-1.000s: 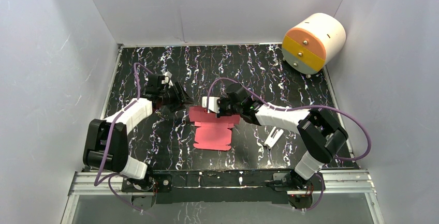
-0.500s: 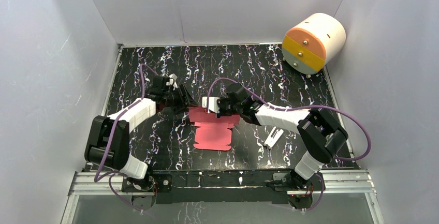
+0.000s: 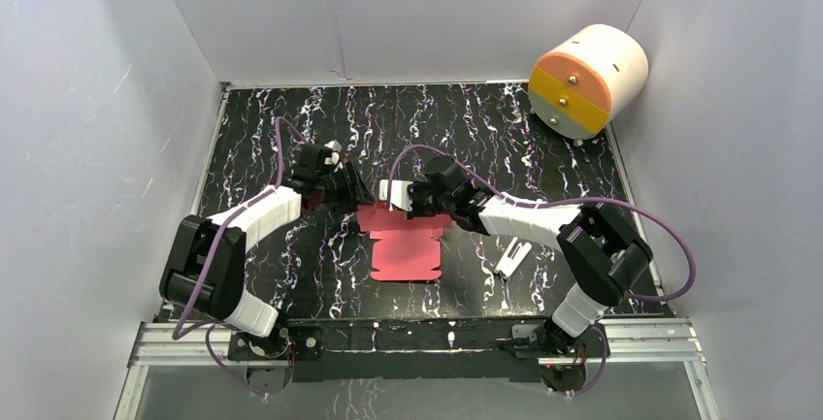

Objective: Fold the paper box

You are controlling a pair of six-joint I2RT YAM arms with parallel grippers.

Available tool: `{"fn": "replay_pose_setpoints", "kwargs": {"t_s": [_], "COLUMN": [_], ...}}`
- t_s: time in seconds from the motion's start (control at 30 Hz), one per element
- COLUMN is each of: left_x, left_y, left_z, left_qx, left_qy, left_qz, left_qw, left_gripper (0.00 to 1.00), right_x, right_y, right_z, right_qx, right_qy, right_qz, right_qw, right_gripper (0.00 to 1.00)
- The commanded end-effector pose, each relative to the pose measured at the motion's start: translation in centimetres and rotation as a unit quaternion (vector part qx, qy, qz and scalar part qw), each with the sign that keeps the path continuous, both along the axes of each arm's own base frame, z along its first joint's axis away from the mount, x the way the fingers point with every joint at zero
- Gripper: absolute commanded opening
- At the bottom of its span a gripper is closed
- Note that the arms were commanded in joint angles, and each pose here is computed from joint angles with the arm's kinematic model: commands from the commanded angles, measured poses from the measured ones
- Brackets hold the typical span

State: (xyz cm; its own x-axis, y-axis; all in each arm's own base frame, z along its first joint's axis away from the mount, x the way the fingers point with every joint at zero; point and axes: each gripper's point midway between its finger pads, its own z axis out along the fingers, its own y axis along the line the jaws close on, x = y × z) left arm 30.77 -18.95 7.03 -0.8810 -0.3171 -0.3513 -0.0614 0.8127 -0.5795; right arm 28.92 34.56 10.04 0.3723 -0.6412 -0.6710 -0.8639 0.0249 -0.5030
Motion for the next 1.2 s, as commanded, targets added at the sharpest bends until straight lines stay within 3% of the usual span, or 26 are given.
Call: {"fn": "replay_pose_setpoints", "kwargs": {"t_s": [0.0,0.57,0.97,1.17], "left_x": [-0.1,2.1,-0.1,-1.9], "left_y": [-0.9,0.1,4.5,4.7], "left_z": [1.0,2.7,3.7,4.3], "left_qx": [0.015,0.038,0.064,0.044], "left_qy": [-0.024,-0.135,-0.172,-0.173], "left_qz": [-0.007,0.057,0.144,0.143], "left_qw": [1.0,0.988,0.972,0.973], "left_gripper": [0.51,0.52,0.53,0.55], "right_x": [2.1,1.6,0.2,-0.3], "right_y": [1.9,1.9,1.2,1.0], "right_z": [6.2,5.5,4.4,4.4], "right_qx": [0.076,0.053,0.022,0.018], "right_qy": [-0.084,-0.167,-0.207,-0.206], "right_qz": [-0.003,-0.003,0.027,0.033], "right_qw": [0.994,0.984,0.978,0.978], "right_gripper": [0.0,0.0,0.0,0.0]}}
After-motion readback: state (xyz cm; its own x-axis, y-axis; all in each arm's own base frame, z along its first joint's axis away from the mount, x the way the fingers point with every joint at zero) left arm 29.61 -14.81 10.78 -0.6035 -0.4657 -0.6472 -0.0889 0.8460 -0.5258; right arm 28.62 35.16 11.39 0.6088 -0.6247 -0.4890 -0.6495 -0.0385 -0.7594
